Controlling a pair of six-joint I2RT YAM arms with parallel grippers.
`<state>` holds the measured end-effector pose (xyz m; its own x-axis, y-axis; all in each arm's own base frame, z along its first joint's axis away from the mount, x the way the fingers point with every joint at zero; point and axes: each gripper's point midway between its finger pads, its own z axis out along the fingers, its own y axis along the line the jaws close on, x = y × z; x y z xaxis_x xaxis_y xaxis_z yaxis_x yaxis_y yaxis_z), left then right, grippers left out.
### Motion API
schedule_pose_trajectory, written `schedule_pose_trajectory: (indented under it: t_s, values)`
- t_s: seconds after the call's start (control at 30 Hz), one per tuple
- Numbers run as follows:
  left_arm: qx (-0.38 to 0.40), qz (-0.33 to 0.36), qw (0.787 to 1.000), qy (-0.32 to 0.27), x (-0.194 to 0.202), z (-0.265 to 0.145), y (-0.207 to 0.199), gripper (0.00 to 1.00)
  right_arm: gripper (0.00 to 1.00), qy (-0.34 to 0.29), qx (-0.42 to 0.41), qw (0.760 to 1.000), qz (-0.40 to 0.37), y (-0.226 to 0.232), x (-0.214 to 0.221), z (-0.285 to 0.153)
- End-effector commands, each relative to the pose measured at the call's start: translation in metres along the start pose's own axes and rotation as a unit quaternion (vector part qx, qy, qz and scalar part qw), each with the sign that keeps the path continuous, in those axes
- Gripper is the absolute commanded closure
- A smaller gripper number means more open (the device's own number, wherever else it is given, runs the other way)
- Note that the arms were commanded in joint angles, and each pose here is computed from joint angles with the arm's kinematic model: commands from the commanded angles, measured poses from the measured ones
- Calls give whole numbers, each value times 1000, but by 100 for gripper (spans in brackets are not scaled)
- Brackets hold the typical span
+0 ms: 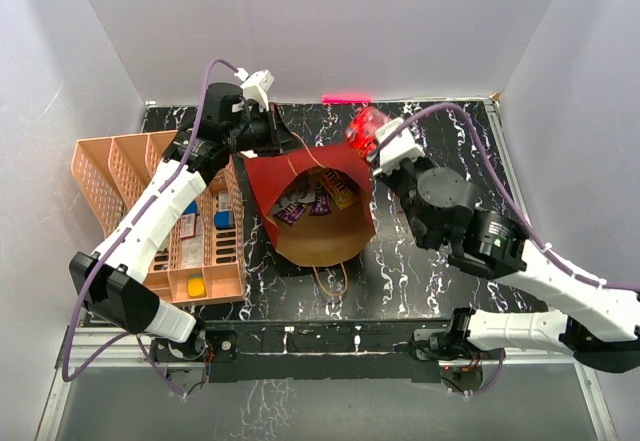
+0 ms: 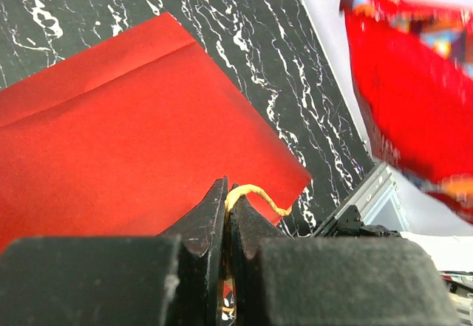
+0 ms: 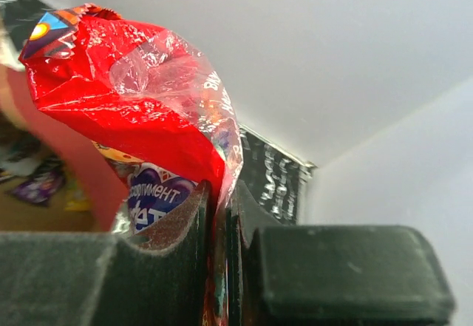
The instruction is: Take the snacks out of the paper bag
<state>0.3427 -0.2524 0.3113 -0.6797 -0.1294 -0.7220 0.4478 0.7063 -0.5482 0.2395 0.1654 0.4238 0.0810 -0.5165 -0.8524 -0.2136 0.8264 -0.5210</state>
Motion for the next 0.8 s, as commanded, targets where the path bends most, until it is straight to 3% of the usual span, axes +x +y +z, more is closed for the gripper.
schedule_pose_trajectory:
  t_s: [0.0, 0.2, 0.5, 0.77]
  values:
    - [32, 12, 999, -14, -6, -18, -18, 100, 92, 10, 166, 984, 55, -86, 2, 22]
    - [57, 18, 998, -14, -3, -25, -28, 100, 92, 117, 194, 971, 73, -122, 109, 92]
    - [129, 24, 991, -9, 3, -35, -54, 100, 92, 249, 269, 927, 78, -183, 256, 129]
    - [185, 28, 982, 2, 10, -43, -71, 100, 92, 325, 309, 893, 42, -207, 325, 146]
